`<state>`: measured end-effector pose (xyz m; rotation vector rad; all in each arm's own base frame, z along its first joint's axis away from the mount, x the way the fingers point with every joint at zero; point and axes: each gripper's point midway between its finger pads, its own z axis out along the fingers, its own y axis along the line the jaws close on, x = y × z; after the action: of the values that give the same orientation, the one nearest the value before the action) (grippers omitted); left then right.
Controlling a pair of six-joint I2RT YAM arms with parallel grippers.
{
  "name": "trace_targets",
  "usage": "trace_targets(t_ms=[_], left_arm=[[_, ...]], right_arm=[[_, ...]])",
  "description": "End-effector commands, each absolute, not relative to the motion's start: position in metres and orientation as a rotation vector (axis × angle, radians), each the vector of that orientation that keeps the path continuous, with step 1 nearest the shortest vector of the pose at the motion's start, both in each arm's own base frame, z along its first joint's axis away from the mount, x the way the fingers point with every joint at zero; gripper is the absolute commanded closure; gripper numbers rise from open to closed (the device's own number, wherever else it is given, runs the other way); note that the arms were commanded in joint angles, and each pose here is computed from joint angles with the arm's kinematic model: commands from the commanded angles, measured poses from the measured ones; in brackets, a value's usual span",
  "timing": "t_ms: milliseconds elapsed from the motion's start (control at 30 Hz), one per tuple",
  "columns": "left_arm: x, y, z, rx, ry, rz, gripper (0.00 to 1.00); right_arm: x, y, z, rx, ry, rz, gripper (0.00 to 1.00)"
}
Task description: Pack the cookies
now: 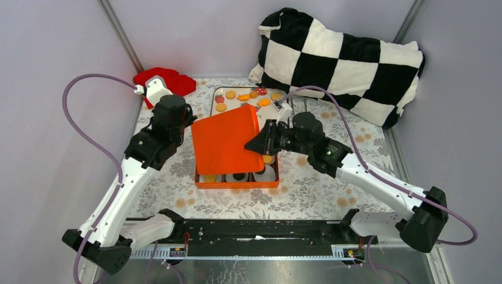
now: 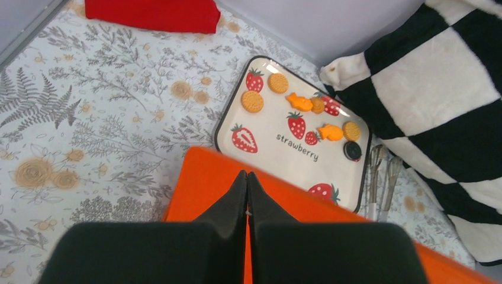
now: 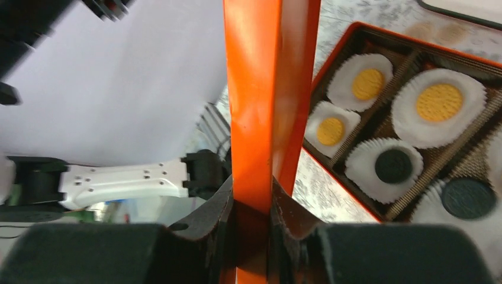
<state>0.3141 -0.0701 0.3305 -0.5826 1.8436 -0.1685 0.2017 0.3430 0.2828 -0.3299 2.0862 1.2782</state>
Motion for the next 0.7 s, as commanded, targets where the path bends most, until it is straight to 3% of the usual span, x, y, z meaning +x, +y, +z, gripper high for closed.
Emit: trace_targets(t_ms=[0,200,667], left_arm=[[0.309,-0.067,0.306,-0.586,1.897,-0.119,1.00],[0.310,-0.073,0.293,-0.556,1.937,-0.130,1.00],[0.307,-0.079,0.267,-0.538,1.998,-0.130,1.00]], right_arm=[[0.194,0.349,0.368,-0.355,1.663,1.710,1.00],[0.213,0.334,0.342,-0.226,1.720,1.745,1.00],[0.221,0.328,0.212,0.015,2.074,1.741,1.00]])
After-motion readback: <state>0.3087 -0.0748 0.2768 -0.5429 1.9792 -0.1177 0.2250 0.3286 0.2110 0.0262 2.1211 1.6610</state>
